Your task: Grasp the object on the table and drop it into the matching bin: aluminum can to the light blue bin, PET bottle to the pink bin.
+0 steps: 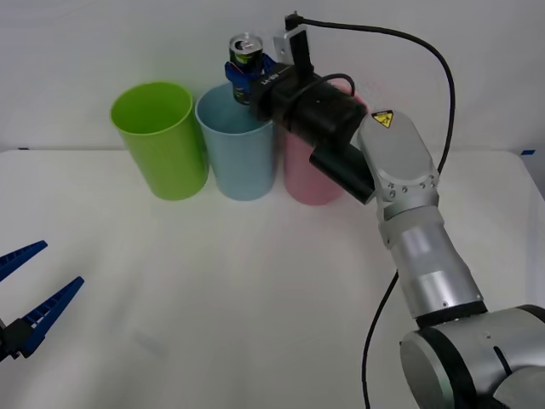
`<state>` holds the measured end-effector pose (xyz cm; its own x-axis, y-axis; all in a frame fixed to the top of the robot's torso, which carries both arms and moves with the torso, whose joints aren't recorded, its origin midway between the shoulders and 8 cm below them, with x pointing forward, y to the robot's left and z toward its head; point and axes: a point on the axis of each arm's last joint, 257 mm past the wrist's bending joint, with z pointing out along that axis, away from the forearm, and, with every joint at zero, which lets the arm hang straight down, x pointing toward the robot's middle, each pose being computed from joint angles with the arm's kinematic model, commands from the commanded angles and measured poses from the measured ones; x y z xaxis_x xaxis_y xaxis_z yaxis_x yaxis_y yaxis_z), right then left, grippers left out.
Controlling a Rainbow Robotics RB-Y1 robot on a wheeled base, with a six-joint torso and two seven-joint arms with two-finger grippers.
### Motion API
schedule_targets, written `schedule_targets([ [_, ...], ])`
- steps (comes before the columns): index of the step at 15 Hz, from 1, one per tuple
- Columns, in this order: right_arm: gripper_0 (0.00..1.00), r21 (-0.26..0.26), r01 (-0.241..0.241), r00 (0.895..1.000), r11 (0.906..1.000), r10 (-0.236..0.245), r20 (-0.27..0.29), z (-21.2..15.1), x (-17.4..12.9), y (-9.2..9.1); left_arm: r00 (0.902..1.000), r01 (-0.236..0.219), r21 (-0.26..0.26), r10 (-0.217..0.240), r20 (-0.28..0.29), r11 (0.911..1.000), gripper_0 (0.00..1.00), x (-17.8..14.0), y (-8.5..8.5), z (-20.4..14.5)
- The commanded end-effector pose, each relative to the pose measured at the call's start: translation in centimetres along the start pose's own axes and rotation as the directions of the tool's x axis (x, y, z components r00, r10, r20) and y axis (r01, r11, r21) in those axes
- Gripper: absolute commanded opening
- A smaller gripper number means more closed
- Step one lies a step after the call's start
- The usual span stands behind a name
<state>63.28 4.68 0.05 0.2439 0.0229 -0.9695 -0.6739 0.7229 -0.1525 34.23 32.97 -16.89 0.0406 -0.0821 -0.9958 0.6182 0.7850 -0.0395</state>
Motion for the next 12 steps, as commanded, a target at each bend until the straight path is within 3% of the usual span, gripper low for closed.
schedule_targets([
  [1,0.0,0.03,0.01,1.0,0.9995,-0.009,-0.012,0.1,0.4,-1.0,1.0,0.0,0.0,0.0,0.0,1.0,1.0,0.0,0.0,0.0],
  [12,0.0,0.02,0.027,0.998,0.9994,-0.026,-0.054,0.3,2.5,-0.3,1.0,0.0,0.0,0.0,0.0,1.0,1.0,0.0,0.0,0.0],
])
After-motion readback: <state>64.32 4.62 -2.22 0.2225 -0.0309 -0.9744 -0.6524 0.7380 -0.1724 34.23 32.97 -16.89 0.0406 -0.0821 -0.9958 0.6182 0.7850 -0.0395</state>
